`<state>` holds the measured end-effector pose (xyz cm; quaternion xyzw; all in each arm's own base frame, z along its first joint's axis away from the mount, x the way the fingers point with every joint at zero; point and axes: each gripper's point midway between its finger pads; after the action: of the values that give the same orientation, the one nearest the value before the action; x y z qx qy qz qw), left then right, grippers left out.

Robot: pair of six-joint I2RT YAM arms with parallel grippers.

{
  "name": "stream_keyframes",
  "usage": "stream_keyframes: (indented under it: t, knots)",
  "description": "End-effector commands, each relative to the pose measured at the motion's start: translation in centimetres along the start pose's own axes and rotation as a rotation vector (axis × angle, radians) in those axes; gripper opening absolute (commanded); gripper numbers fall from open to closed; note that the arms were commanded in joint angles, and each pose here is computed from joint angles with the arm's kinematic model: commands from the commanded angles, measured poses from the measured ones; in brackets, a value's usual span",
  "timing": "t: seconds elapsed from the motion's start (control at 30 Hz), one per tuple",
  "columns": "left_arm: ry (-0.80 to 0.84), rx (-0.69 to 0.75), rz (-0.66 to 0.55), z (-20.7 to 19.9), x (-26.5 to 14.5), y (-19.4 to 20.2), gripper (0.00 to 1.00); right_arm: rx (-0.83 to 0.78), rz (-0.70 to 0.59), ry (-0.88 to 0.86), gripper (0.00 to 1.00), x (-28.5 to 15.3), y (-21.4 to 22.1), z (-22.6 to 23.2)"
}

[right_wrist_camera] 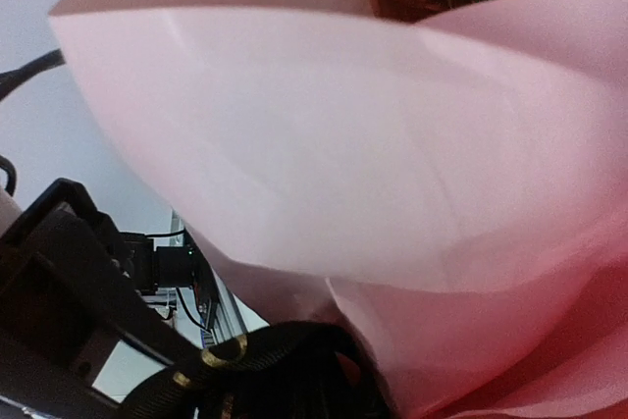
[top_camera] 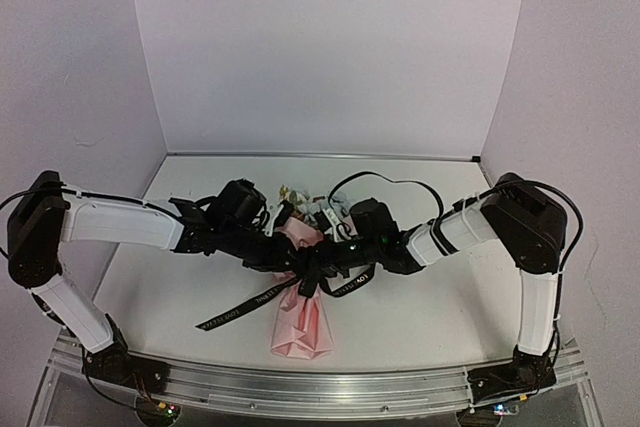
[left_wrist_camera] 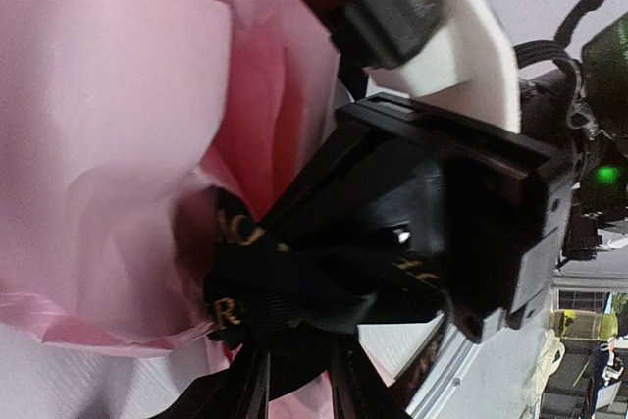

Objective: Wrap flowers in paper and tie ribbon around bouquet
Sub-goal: Cross the ribbon over the folded bouquet.

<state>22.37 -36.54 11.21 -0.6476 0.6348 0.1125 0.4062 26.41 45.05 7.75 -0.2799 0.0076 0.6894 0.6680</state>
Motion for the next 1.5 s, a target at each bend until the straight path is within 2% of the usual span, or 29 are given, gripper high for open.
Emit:
stream_keyframes:
  t: [0.0,0.33,0.8,1.2,1.47]
  knots:
    - [0.091,0.066,0.009,-3.1,0.6,-1.0,0.24,-0.067,-0.017,-0.044,0.0,-0.9,-0.5,1.8]
    - [0.16,0.069,0.048,-4.2,1.8,-0.3,0.24,-0.043,-0.005,-0.064,0.0,-0.1,-1.4,1.5]
    - [0.134,0.101,-0.039,-4.9,-0.4,-2.1,0.28,-0.038,0.017,-0.082,0.0,0.3,-1.5,1.3]
    - [0.092,0.083,-0.099,-4.1,-2.3,-3.3,0.32,-0.036,0.021,-0.094,0.0,0.5,-1.7,1.6]
    - [0.044,0.052,-0.145,-2.8,-3.0,-3.5,0.31,-0.037,0.019,-0.092,0.0,0.4,-1.7,1.5]
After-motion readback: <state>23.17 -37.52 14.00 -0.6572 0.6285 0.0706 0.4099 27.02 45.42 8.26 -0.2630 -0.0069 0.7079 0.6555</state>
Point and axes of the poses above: each gripper's point midway between its finger pads, its own x axis out along the fingers, its own z axis along the line the jaws close on, y = z × x, and after that the axes turned 4 degrees about -x, right-handed
